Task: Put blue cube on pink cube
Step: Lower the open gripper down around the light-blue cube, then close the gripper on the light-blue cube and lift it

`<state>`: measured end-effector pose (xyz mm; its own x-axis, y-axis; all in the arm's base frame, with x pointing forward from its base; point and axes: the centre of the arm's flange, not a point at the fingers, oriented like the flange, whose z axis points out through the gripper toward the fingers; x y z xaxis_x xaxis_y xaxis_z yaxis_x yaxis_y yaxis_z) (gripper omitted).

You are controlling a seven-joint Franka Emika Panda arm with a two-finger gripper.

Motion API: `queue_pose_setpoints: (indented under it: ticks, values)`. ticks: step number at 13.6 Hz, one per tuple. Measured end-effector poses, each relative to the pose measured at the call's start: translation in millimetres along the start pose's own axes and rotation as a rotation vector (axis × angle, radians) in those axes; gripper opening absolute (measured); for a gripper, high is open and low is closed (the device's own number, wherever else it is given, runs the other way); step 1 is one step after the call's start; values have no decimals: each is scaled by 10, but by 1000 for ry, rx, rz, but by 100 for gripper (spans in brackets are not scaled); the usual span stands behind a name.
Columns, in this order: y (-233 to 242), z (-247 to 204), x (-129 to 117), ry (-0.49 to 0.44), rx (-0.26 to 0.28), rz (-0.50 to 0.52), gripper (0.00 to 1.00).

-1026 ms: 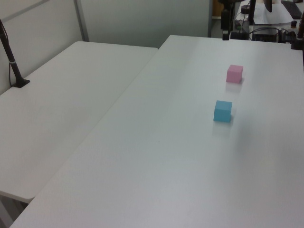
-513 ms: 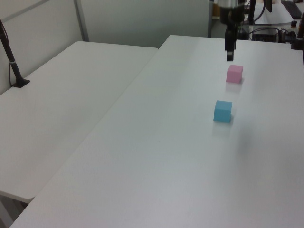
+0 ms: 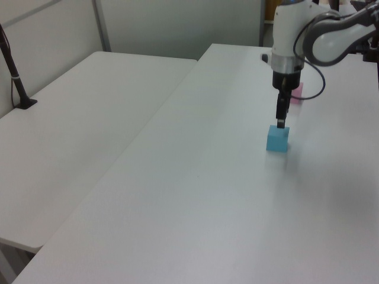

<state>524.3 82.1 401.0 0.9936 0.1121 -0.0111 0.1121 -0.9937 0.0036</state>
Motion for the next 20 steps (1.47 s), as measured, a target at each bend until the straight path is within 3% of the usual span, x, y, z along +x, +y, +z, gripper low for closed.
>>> queue_pose_setpoints:
  ticks: [6, 12, 14, 17, 20]
  values:
    - [220, 331, 68, -15, -6, 99, 100]
    - [189, 665, 132, -38, -44, 65, 100]
    - [187, 787, 152, -45, -48, 61, 94]
    - [170, 786, 160, -44, -49, 57, 60]
    - [152, 742, 167, -35, -48, 47, 60]
